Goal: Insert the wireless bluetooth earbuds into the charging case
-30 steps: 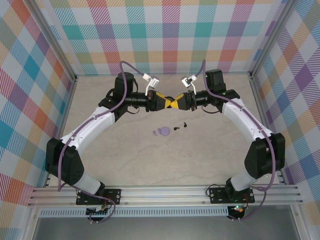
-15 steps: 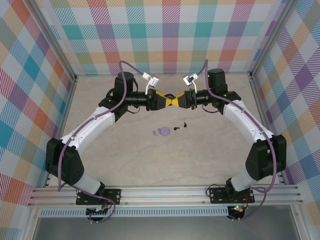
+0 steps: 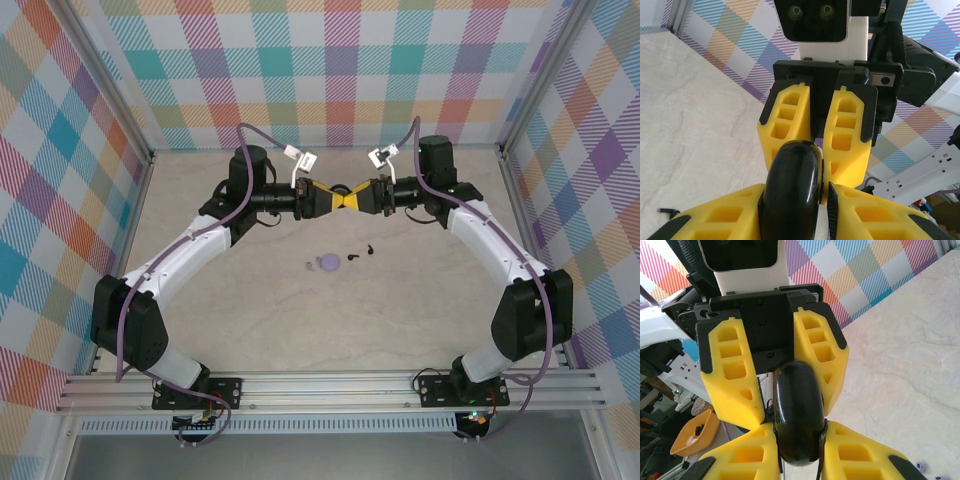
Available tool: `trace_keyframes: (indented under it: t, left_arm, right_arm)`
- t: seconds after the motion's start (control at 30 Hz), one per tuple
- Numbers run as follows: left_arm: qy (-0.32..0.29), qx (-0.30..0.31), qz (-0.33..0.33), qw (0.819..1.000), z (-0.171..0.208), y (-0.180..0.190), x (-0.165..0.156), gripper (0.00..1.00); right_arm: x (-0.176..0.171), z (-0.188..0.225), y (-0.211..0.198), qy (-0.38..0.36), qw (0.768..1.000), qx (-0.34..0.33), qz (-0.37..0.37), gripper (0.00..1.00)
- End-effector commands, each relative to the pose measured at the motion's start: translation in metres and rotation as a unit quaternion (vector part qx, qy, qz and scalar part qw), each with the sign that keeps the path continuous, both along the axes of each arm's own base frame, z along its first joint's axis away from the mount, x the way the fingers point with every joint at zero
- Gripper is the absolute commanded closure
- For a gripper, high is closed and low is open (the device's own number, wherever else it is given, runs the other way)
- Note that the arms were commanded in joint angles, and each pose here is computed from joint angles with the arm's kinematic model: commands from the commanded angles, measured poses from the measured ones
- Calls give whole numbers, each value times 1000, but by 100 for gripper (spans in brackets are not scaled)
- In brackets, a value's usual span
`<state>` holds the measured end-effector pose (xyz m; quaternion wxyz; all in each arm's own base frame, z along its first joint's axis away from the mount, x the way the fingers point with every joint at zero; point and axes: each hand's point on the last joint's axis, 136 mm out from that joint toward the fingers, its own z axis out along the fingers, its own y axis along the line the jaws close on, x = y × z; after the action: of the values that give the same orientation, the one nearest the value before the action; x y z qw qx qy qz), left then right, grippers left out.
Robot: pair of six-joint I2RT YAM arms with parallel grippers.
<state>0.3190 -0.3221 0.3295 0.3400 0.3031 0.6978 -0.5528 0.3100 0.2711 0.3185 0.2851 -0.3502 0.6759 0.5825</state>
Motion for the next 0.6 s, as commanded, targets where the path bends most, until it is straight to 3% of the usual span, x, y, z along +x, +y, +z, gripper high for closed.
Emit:
trace_keyframes:
  t: [0.0, 0.27, 0.57]
  left_arm:
    - [-14, -15, -12, 1000, 12, -3, -8, 66]
    - [-9, -18, -10, 1000, 12, -3, -8, 68]
    - [-9, -21, -10, 1000, 13, -4, -8, 64]
  right_arm:
    - [-6, 16, -3, -31, 999, 13, 2, 88]
    - [-4, 18, -3, -34, 999, 15, -2, 88]
    - [-3, 20, -3, -35, 999, 17, -5, 88]
